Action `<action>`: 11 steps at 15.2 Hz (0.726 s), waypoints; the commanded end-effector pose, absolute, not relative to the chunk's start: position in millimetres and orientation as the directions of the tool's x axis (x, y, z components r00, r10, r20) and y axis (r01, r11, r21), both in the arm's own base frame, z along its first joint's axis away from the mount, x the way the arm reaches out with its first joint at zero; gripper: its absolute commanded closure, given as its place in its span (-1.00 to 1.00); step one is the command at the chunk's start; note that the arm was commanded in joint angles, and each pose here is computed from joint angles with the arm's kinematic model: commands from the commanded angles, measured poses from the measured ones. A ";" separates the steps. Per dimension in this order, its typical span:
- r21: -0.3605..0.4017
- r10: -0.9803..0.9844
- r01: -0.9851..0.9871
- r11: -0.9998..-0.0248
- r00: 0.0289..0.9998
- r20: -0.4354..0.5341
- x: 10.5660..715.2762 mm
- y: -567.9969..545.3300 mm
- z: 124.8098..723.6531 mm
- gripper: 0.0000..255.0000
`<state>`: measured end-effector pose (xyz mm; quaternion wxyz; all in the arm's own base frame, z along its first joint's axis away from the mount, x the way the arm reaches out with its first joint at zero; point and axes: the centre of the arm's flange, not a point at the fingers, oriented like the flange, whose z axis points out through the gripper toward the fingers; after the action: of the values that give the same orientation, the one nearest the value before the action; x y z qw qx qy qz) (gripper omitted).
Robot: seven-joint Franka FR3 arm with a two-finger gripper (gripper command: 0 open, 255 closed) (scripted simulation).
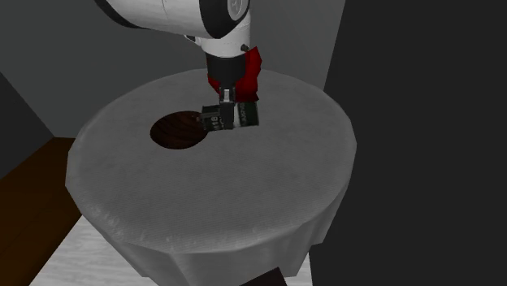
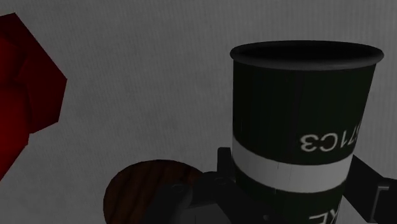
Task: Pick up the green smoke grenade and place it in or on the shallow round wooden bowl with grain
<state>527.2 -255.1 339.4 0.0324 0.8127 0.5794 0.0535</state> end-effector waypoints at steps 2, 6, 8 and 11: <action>0.115 0.945 0.938 -0.327 0.323 0.050 561.8 -232.3 335.7 1.00; 0.115 0.945 0.938 -0.327 0.323 0.050 604.3 -201.0 336.2 1.00; 0.115 0.945 0.938 -0.327 0.323 0.050 625.6 -185.3 336.5 1.00; 0.115 0.945 0.938 -0.327 0.323 0.050 657.4 -161.8 336.8 1.00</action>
<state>647.5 -170.8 337.0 0.0326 0.8125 0.5795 0.0536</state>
